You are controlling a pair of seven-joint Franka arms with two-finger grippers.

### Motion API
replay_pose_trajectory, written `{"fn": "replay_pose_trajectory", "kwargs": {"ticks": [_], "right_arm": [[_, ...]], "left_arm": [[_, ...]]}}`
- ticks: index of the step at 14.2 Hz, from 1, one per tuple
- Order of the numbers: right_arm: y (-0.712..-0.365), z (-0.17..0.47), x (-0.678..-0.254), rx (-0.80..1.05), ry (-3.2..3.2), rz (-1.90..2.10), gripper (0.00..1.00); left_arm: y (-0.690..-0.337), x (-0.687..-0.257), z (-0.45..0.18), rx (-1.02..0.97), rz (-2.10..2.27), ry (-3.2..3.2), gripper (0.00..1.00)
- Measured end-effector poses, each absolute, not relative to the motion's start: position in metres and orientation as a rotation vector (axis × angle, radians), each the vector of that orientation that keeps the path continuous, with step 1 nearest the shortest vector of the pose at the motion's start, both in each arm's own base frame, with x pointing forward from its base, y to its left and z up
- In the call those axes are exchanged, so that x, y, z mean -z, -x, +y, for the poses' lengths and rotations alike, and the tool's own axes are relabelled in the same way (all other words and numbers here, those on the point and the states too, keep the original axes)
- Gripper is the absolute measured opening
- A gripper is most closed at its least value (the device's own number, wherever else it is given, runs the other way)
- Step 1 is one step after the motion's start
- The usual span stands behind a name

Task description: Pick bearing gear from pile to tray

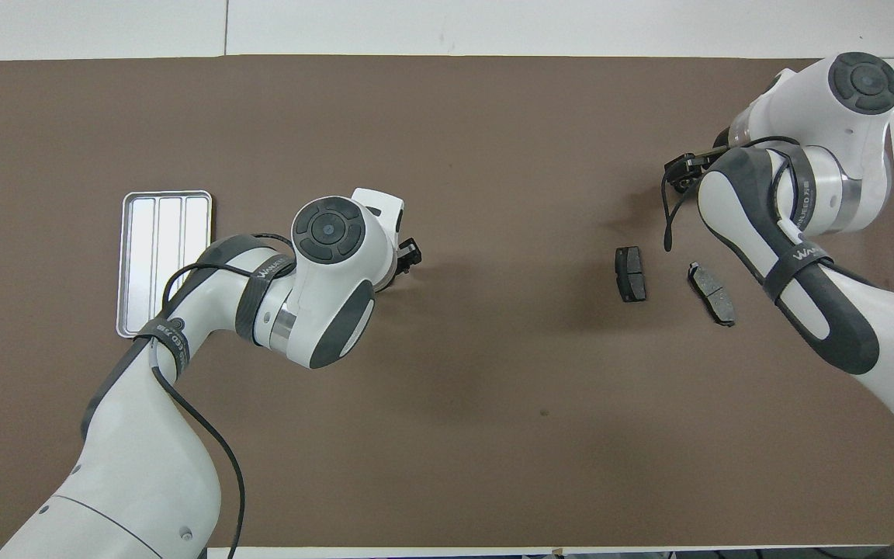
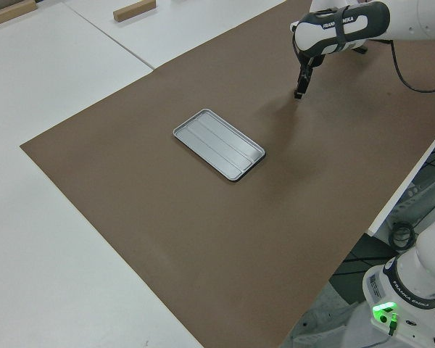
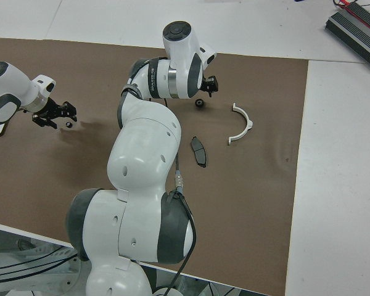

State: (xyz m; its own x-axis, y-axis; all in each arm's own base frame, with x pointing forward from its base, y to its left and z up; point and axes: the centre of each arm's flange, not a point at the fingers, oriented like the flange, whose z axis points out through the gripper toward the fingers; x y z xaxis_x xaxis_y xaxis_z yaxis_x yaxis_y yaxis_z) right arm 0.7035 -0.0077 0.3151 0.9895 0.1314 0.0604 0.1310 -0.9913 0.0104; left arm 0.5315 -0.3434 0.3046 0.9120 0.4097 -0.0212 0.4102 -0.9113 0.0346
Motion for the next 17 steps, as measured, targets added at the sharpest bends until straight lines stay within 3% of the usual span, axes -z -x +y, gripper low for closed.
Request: {"fn": "replay_pose_trajectory", "kwargs": {"ticks": [1,3,8,11,13,14,15,16,17], "right_arm": [[-0.704,-0.007,-0.312,-0.098,-3.128,0.208,1.00],[-0.703,-0.005,-0.305,-0.097,-3.131,0.207,1.00],[-0.699,-0.003,-0.291,-0.072,-3.140,0.143,1.00],[-0.695,-0.001,-0.279,-0.063,-3.143,0.131,1.00],[-0.693,-0.001,-0.277,-0.057,-3.144,0.130,1.00],[-0.693,-0.001,-0.277,-0.057,-3.144,0.129,0.91],[-0.693,-0.002,-0.277,-0.059,-3.143,0.128,0.90],[-0.694,-0.003,-0.278,-0.061,-3.140,0.130,0.88],[-0.694,-0.003,-0.280,-0.067,-3.138,0.129,0.76]], "left_arm": [[-0.532,-0.305,-0.343,0.020,0.651,-3.034,0.70],[-0.532,-0.304,-0.343,0.018,0.651,-3.033,0.60],[-0.533,-0.302,-0.343,0.004,0.652,-3.024,0.60],[-0.533,-0.298,-0.342,-0.001,0.653,-3.022,0.50],[-0.533,-0.299,-0.343,-0.005,0.653,-3.020,0.50],[-0.533,-0.299,-0.343,-0.006,0.653,-3.019,0.50],[-0.533,-0.299,-0.342,-0.007,0.653,-3.018,0.41],[-0.533,-0.298,-0.342,-0.007,0.653,-3.018,0.41],[-0.533,-0.298,-0.342,-0.007,0.653,-3.019,0.32]]}}
